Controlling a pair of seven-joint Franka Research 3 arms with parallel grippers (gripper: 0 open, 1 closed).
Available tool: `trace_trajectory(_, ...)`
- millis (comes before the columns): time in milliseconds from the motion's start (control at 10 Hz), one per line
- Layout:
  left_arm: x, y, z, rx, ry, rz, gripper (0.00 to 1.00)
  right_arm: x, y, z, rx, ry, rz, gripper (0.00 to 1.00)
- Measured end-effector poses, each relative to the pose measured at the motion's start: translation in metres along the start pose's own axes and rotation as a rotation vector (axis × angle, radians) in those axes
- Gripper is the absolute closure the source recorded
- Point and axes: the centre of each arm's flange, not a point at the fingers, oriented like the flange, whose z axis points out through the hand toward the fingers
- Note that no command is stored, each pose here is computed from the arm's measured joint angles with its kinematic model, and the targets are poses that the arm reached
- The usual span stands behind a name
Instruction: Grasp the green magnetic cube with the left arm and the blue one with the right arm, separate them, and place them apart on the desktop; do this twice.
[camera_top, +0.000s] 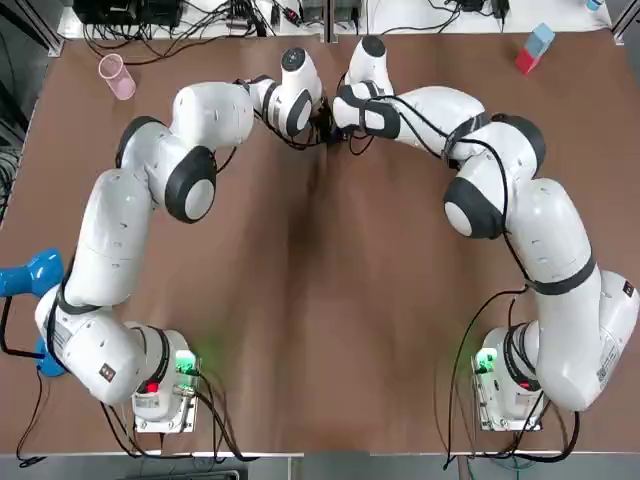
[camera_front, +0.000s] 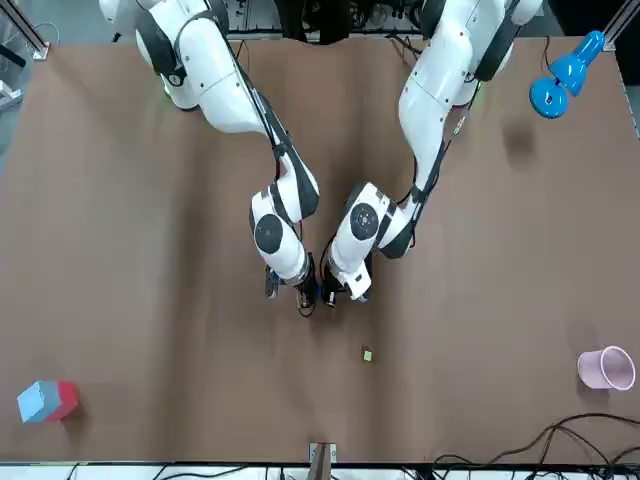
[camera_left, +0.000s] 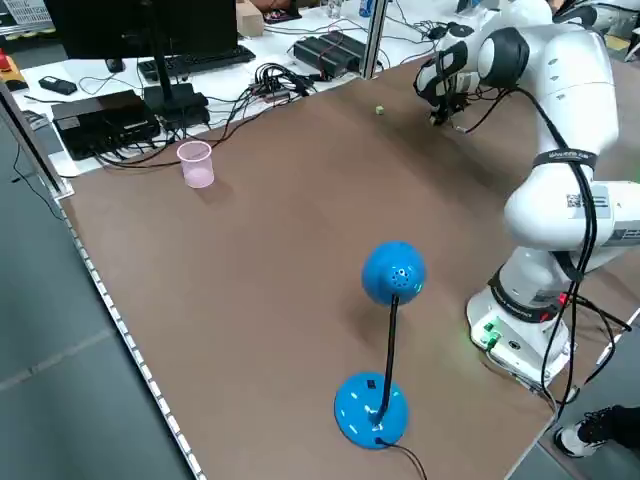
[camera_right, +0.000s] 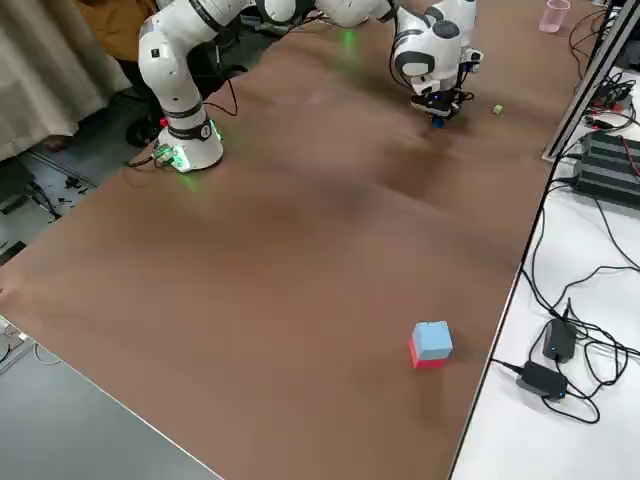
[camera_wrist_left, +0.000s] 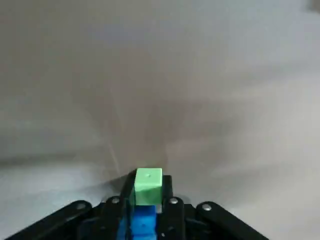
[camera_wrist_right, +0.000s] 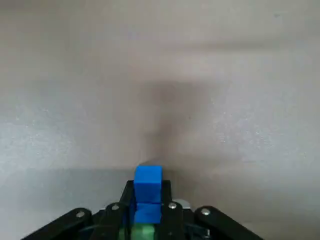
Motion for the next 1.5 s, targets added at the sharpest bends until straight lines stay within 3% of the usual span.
trace_trajectory(400, 0.008, 0.004, -0.003, 0.017, 0.019, -0.001, 0.76, 0.0, 0.0, 0.0, -0.001, 0.002, -0.003, 0.76)
trace_trajectory(800, 0.059, 0.008, -0.028, 0.265, 0.134, 0.028, 0.76, -0.002, 0.004, -0.004, -0.04, 0.015, -0.01, 0.76)
trace_trajectory(1000, 0.062, -0.007, -0.049, 0.371, 0.17, 0.047, 0.76, -0.004, 0.006, -0.006, -0.051, 0.022, -0.02, 0.76)
trace_trajectory(1400, 0.041, -0.097, -0.096, 0.497, 0.198, 0.114, 0.76, -0.006, 0.012, -0.004, -0.061, 0.028, -0.049, 0.74)
trace_trajectory(1500, 0.029, -0.128, -0.099, 0.531, 0.206, 0.137, 0.76, -0.007, 0.012, -0.005, -0.059, 0.026, -0.06, 0.63)
